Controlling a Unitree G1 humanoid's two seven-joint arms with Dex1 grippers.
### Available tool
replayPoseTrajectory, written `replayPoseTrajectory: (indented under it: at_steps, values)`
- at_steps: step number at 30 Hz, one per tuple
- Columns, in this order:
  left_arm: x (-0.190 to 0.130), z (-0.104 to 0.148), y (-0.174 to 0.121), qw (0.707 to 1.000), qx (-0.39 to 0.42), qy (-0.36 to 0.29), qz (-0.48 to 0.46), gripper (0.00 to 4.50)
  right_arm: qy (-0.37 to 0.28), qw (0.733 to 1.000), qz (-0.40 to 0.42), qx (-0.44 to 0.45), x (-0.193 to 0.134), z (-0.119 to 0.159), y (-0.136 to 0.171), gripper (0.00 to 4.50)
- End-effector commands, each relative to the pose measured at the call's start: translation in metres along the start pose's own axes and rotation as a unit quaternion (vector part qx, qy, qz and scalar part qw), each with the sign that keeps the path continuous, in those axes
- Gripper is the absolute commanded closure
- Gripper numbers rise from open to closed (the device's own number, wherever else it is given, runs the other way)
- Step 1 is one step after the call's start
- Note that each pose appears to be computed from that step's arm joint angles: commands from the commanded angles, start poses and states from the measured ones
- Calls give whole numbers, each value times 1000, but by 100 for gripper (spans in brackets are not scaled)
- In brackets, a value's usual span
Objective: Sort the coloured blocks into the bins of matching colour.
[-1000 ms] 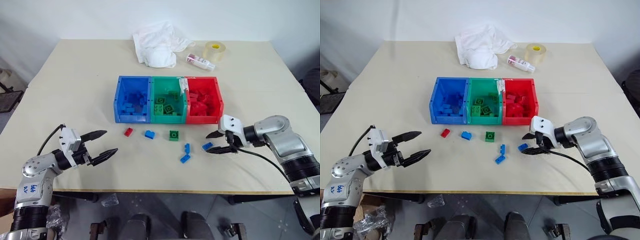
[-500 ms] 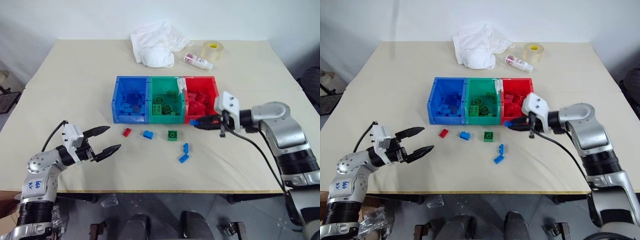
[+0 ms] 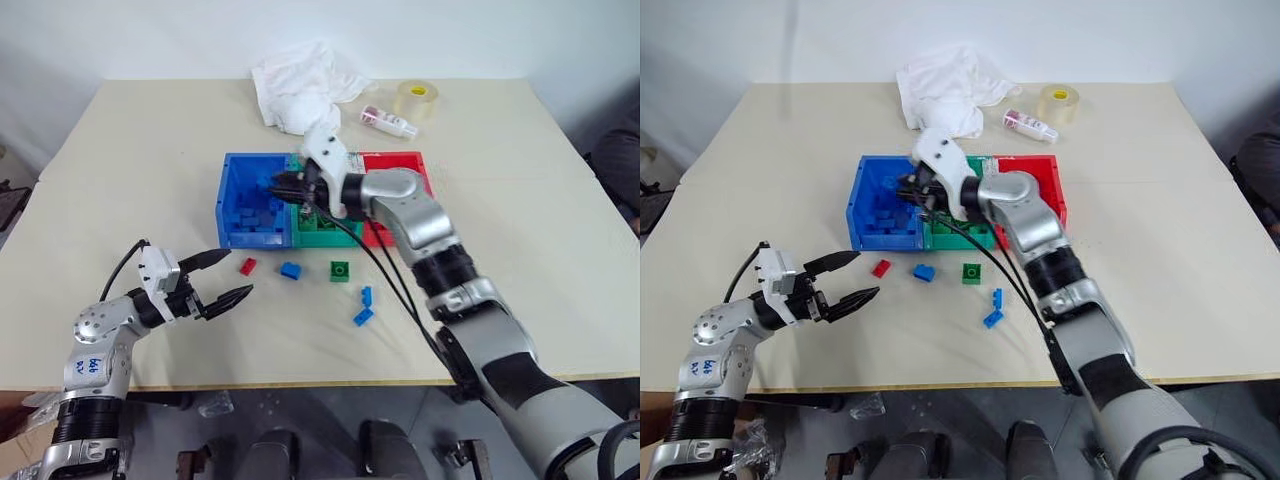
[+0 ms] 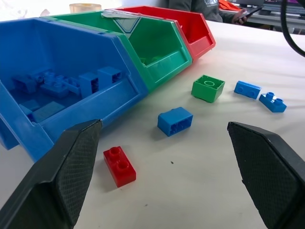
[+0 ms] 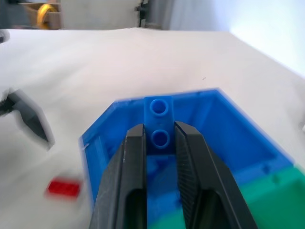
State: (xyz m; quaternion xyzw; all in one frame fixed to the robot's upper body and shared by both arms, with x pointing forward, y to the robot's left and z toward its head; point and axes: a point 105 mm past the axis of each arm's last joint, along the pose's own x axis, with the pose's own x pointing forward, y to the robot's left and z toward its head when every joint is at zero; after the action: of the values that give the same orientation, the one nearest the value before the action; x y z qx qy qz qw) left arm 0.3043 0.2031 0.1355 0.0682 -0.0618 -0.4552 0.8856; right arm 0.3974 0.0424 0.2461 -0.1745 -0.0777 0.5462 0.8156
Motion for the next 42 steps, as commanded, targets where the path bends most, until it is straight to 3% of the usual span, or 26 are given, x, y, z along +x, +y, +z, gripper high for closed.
replayPoseTrajectory:
  at_steps: [1,8,14,21,26,30,31,37,42]
  values:
    - [1,11,-1,1000,24,-13,-1,0,-14,998,-53,-10,15,11,-14,311]
    - [2,10,0,1000,23,-16,3,0,-42,996,-70,-23,9,18,-24,87]
    - [2,8,-1,1000,20,-13,-5,0,-64,997,-9,-34,-34,16,-18,87]
    - [-2,5,0,1000,17,-4,-9,0,-5,996,74,-46,-121,-10,8,87]
    - [-4,3,-1,1000,15,0,-10,0,120,988,94,10,-189,-43,23,87]
    - [-7,2,-1,1000,13,5,-11,0,216,972,71,62,-240,-68,32,2]
    - [-7,1,-1,1000,13,6,-11,0,231,968,64,68,-250,-72,33,2]
    - [-10,1,-1,1000,12,10,-11,0,279,956,37,77,-287,-82,39,2]
    - [-10,2,1,1000,14,12,-13,0,292,953,49,59,-283,-81,46,2]
